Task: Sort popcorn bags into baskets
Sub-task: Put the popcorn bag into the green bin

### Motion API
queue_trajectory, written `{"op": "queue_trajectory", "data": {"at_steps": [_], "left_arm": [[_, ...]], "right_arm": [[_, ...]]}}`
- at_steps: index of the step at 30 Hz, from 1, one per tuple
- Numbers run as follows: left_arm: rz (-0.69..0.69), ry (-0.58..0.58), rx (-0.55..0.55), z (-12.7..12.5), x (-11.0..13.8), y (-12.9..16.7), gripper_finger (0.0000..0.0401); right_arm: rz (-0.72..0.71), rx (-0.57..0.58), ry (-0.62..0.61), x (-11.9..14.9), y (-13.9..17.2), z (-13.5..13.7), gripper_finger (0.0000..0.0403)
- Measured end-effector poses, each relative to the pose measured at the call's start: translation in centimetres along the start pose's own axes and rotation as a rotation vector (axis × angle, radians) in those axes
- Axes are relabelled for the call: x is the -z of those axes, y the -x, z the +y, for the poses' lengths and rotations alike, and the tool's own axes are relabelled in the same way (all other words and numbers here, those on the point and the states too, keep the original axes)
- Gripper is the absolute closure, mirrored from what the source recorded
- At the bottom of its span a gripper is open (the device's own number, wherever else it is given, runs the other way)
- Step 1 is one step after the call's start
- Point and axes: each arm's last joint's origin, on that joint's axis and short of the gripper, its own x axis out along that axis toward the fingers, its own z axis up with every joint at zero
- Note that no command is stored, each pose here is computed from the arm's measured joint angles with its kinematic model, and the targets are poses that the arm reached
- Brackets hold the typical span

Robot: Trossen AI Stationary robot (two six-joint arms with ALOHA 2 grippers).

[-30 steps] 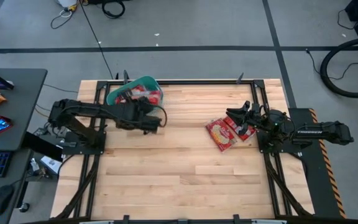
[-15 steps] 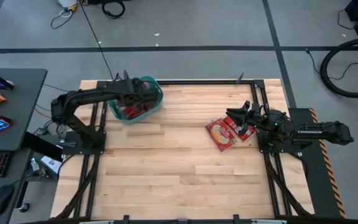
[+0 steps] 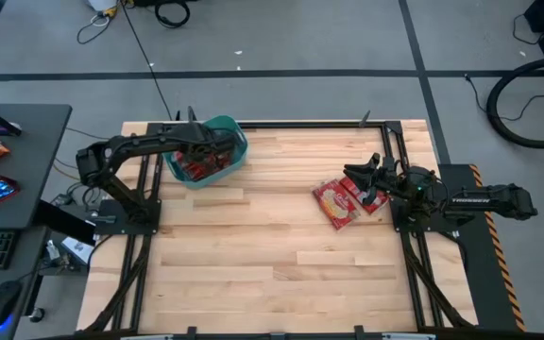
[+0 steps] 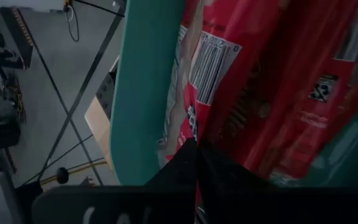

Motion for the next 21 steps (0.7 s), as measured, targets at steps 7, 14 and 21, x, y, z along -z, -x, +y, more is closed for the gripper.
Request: {"op": "queue_trajectory", "data": {"at_steps": [7,14,21], "left_arm": [[-0.081,-0.034,0.028,-0.6,-0.4,2.3,0.0323],[-0.273,-0.149,0.257,-3.0,-1.4,6.0,0.0275],[-0.663,-0.492,0.529,-8.0,-2.5,9.7,0.0271]], "right_arm": [[0.0,0.0,0.0,0.0,0.0,0.0,0.0305],[0.0,0.001,0.0,0.0,0.0,0.0,0.0305],[-0.001,0.003,0.0,0.0,0.0,0.0,0.0305]]}}
